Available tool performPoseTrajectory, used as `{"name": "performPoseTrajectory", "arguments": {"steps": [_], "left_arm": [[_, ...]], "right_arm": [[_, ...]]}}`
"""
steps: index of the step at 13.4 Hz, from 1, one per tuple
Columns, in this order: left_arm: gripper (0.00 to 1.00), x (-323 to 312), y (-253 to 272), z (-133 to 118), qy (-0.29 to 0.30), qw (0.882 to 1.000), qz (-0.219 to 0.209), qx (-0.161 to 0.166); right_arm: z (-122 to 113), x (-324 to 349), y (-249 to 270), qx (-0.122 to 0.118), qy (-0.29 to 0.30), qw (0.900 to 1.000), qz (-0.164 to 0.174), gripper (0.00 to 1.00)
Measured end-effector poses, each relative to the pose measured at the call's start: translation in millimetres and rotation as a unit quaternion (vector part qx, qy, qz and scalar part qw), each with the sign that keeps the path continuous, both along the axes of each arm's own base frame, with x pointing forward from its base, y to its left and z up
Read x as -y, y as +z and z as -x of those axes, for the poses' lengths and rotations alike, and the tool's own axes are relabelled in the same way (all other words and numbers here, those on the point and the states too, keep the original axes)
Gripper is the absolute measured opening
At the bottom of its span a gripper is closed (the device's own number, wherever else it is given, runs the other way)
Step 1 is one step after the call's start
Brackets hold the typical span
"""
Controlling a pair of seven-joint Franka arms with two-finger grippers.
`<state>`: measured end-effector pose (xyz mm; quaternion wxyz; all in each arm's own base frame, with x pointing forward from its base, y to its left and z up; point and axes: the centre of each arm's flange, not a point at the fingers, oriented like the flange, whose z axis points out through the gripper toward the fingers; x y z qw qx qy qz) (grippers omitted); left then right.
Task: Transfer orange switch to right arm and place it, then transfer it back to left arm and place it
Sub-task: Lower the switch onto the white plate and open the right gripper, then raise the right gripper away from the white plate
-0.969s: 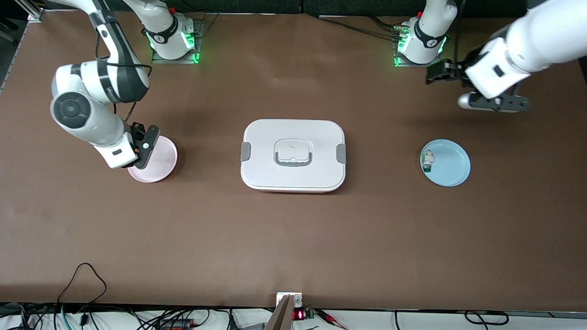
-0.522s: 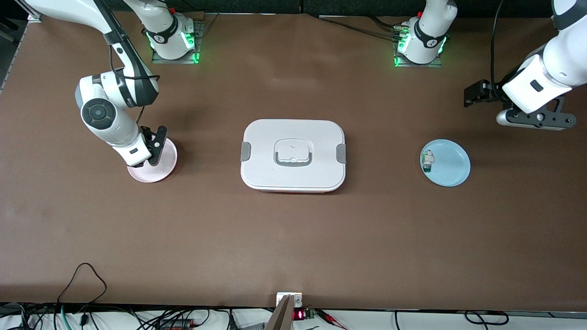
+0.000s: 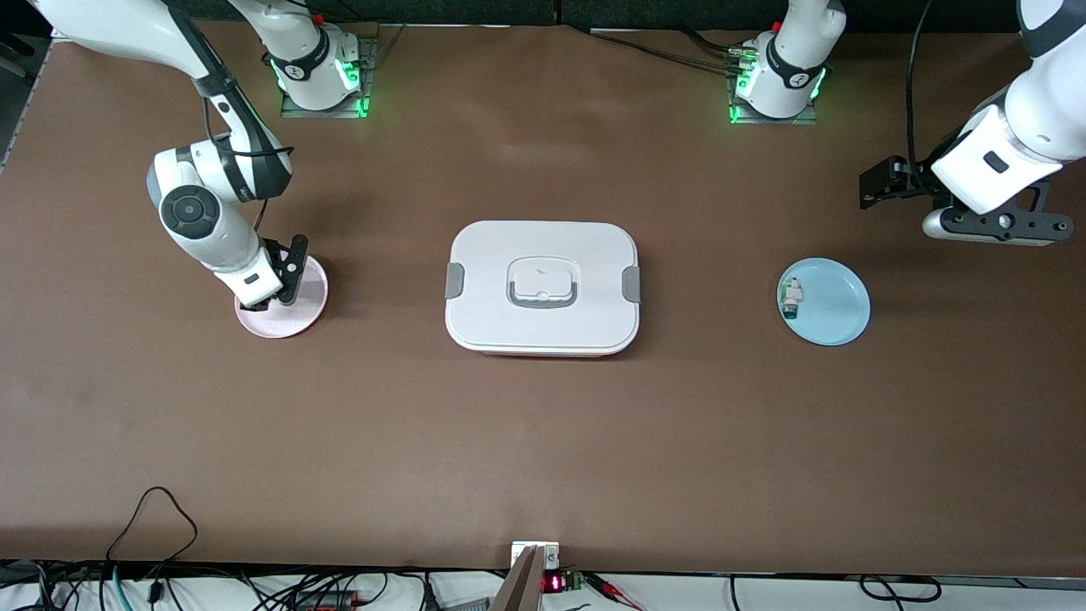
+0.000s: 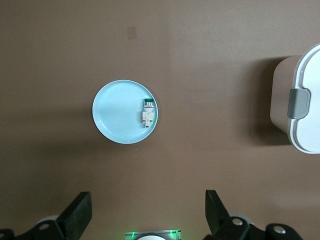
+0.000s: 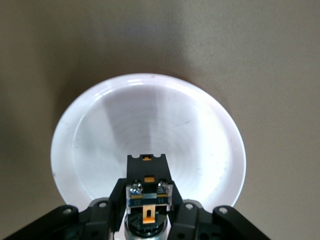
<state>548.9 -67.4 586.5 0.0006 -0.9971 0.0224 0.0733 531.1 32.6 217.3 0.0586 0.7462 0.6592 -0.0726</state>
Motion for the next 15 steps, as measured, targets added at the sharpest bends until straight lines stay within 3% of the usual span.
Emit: {"name": "performPoseTrajectory", "arguments": {"steps": [7,10,14,15], "left_arm": [[1.0,4.8,0.8,-1.1,0.006,1.0,-0.001,0.004],[1.0,-14.3,-0.1,-7.5,0.023,1.0,-0.002,0.006],[1.0,-37.4,-0.8,-12.2,0.067,0.998,-0.005,0.006],[1.0,-40.1,-1.0,-12.6,0.074,0.997,-0.005,0.006]], "right_arm": [[0.4,9.0,-24.0,0.0,-0.007,1.0,-0.015,0.37],[-1.1,9.5,-21.0,0.008,-0.033,0.999,-0.013,0.59],[-12.2,11.3,8.1,0.042,-0.085,0.995,-0.005,0.99],[-16.5,10.9,19.9,0.049,-0.105,0.993,-0.001,1.0]]}}
